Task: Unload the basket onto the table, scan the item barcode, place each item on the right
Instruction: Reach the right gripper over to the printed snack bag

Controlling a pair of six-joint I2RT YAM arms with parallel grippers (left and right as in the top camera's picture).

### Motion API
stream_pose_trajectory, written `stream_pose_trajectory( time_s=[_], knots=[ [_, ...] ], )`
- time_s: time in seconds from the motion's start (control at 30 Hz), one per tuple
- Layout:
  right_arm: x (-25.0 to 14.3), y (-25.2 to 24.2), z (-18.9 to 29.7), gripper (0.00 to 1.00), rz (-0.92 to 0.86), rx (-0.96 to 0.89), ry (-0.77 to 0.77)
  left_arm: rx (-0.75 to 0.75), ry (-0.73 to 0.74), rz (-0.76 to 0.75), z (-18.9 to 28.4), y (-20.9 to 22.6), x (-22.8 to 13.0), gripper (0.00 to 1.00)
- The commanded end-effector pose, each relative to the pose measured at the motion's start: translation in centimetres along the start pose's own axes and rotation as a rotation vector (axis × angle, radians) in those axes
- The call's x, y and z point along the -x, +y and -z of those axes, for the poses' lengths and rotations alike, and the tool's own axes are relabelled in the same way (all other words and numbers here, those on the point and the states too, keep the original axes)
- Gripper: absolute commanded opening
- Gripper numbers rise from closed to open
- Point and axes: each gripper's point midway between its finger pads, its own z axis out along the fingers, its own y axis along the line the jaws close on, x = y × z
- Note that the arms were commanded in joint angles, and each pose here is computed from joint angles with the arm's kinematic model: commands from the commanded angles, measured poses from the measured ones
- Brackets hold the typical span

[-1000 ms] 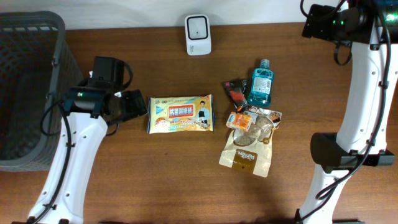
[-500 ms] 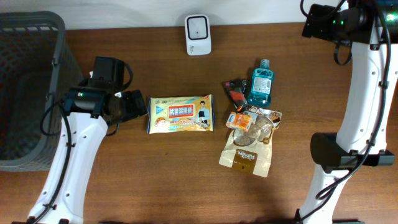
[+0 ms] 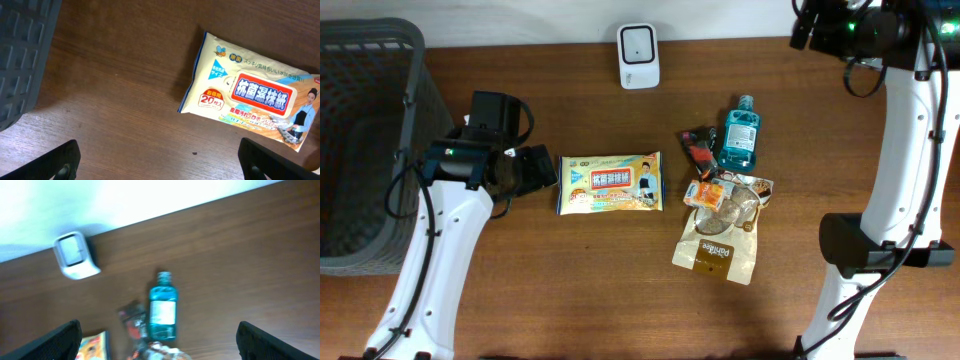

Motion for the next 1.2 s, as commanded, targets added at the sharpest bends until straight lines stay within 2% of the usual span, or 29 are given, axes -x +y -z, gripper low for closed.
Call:
stream_pose_trajectory(
  time_s=[0.0,0.23,0.63,0.77,0.87,1.0,1.17],
  knots=[
    [-1.1,3.1,-0.5,0.98,0.074,0.157,0.054,0.002,-0.024,0.017,0.7,0.2,0.4,0.99],
    [-3.8,6.5,-2.0,0.98,0.325,0.212,0.129,0.002,-0.024,0.017,0.7,0.2,0.4,0.99],
    [-6.4,10.5,-3.4,0.98,0.485,0.266,0.181,0.002,-0.025,0.017,0.7,0.2,0.4,0.99],
    [-7.3,11.5,-3.2,0.98,0.592,0.294,0.190,0.002,-0.024,0.017,0.7,0.2,0.4,0.99],
    [-9.0,12.9,-3.1,0.98,0.727,0.329,0.216,0.002,-0.024,0.017,0.7,0.2,0.4,0.99],
    [-10.6,14.2,-3.8,0.98,0.818,0.355,0.253,0.002,-0.024,0.017,0.7,0.2,0.4,0.99],
    [-14.2,14.9,-6.6,0.99,0.886,0.370,0.379,0.002,-0.024,0.017,0.7,0.2,0.4,0.99]
  ],
)
